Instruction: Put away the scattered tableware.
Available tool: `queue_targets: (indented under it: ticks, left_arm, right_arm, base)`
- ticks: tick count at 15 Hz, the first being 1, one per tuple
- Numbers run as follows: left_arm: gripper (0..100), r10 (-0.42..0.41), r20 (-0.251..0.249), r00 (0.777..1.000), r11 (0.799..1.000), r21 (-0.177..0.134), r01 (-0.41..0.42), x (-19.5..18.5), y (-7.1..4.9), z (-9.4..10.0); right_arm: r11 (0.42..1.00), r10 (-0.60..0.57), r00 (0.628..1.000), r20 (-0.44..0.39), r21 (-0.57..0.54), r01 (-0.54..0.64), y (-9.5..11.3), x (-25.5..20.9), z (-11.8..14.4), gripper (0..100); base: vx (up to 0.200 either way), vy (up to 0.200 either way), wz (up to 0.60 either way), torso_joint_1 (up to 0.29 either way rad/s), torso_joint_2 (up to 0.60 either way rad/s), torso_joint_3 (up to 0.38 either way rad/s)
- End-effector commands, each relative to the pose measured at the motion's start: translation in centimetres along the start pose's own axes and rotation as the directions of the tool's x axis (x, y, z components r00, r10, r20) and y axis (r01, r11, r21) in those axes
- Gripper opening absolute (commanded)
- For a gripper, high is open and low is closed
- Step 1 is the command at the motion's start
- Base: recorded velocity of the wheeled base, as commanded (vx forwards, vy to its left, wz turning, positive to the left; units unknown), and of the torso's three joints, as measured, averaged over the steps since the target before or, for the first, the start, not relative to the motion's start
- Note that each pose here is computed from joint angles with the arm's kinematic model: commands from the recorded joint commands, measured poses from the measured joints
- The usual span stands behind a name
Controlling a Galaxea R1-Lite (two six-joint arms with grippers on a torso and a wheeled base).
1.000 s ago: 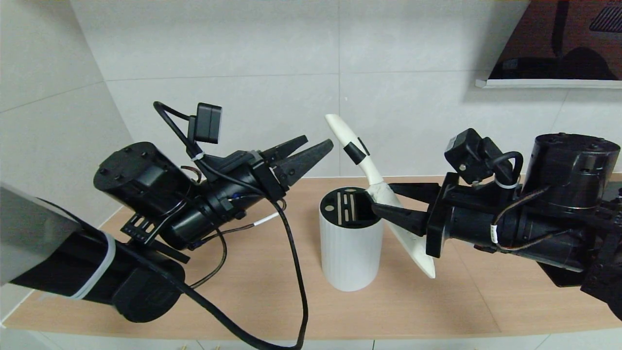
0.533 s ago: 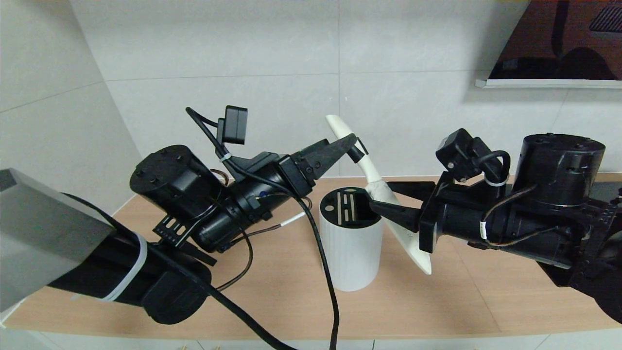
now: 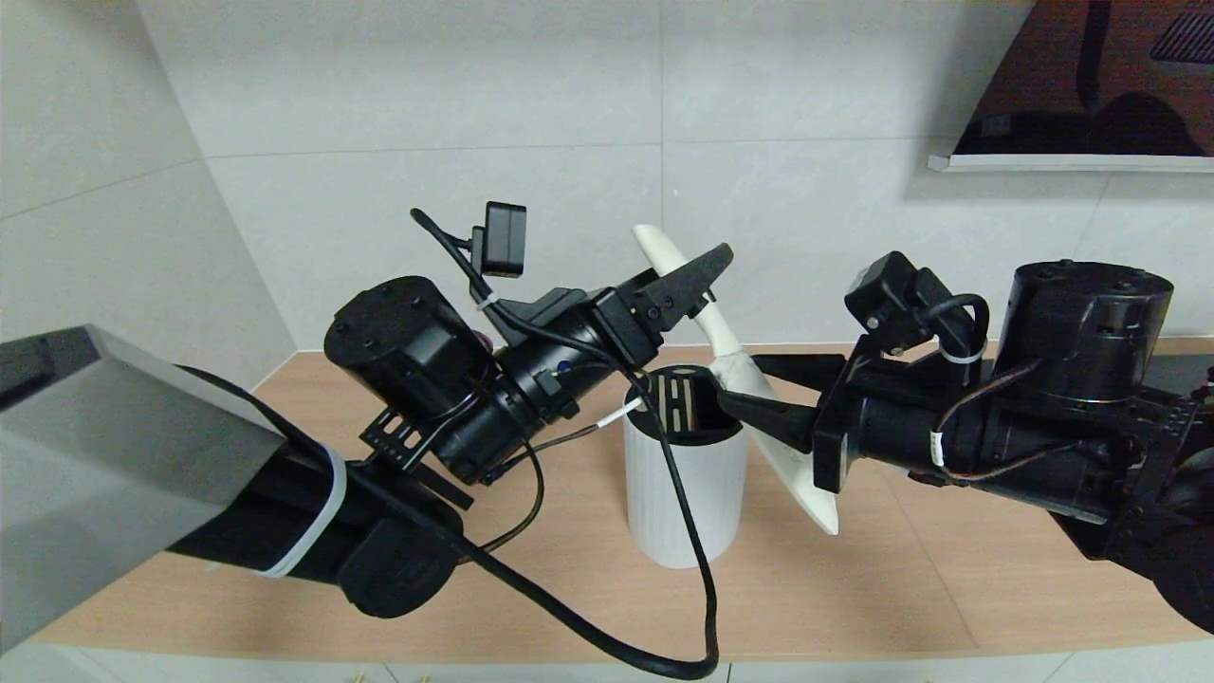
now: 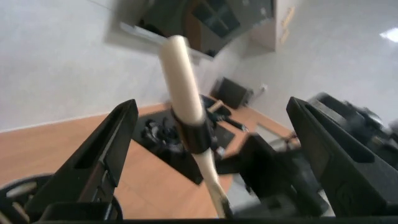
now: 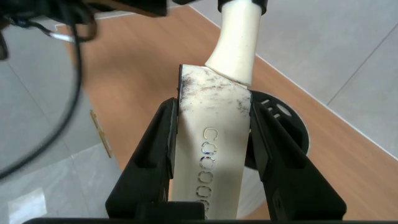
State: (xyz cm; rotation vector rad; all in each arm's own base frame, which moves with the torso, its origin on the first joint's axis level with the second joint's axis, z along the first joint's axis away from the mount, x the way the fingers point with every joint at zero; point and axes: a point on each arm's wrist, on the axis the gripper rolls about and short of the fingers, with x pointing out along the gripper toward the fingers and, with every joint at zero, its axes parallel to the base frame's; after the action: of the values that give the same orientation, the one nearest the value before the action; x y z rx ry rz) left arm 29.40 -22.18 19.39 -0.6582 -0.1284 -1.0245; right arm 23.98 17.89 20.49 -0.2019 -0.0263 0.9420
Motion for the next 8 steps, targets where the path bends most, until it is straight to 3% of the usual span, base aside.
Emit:
queue_targets:
  ticks: [1,4,7,8]
  left_arm:
    - [100,-0.008,0.019,1.0,1.0,-0.006,0.008,1.0,-0.5,-0.5]
    - [100,-0.022,0.007,1.0,1.0,-0.018,0.023,1.1,-1.2,-1.1]
    - [100,-0.014,-0.001,1.0,1.0,-0.023,0.014,1.3,-1.0,-1.8]
    - [0,-0.001,0.001,1.0,1.0,-0.025,0.001,1.3,-0.8,-2.0]
  right_arm:
    - [1.0,-0.005,1.0,0.004,-0.002,0.005,0.0,0.1,0.1,0]
    - [1.0,-0.015,1.0,0.007,-0.004,0.015,-0.1,0.1,0.3,0]
    - [1.0,-0.015,1.0,0.009,-0.004,0.015,-0.1,0.1,0.3,0]
    - [1.0,-0.015,1.0,0.009,-0.004,0.015,-0.1,0.1,0.3,0]
  base:
    - [0.0,0.0,0.0,0.0,0.0,0.0]
    - [0.0,0.0,0.0,0.0,0.0,0.0]
    - [0.0,0.0,0.0,0.0,0.0,0.0]
    - [0.0,0.0,0.0,0.0,0.0,0.0]
